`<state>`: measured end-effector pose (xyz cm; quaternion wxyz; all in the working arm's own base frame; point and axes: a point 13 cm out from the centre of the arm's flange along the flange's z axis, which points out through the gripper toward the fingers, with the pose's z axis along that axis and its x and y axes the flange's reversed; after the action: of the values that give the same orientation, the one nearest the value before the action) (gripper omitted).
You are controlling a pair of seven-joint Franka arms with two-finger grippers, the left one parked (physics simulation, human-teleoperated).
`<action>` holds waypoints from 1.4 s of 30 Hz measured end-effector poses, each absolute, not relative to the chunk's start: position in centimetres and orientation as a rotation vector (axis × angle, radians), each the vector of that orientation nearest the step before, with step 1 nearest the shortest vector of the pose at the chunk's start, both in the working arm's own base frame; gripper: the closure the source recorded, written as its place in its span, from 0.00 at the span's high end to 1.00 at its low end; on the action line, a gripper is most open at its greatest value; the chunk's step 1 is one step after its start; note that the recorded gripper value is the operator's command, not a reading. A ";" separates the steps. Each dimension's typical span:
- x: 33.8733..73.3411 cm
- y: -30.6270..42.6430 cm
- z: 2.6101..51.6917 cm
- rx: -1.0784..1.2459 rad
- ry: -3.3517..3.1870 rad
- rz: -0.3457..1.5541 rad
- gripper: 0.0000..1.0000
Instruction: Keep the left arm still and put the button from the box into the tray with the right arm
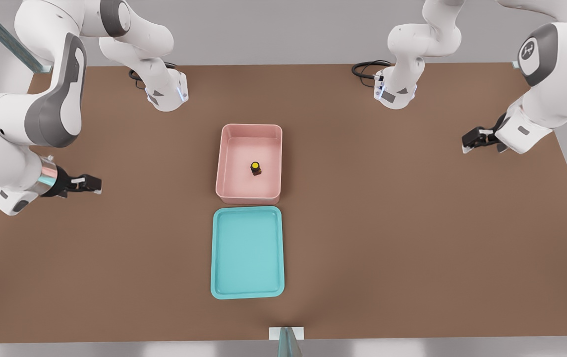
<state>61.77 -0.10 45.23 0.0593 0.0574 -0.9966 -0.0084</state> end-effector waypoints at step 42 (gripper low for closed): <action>37.5 41.0 5.5 0.096 -3.141 -0.070 0.98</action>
<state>37.54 41.00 5.54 -0.0010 0.0305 -0.9993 -0.0221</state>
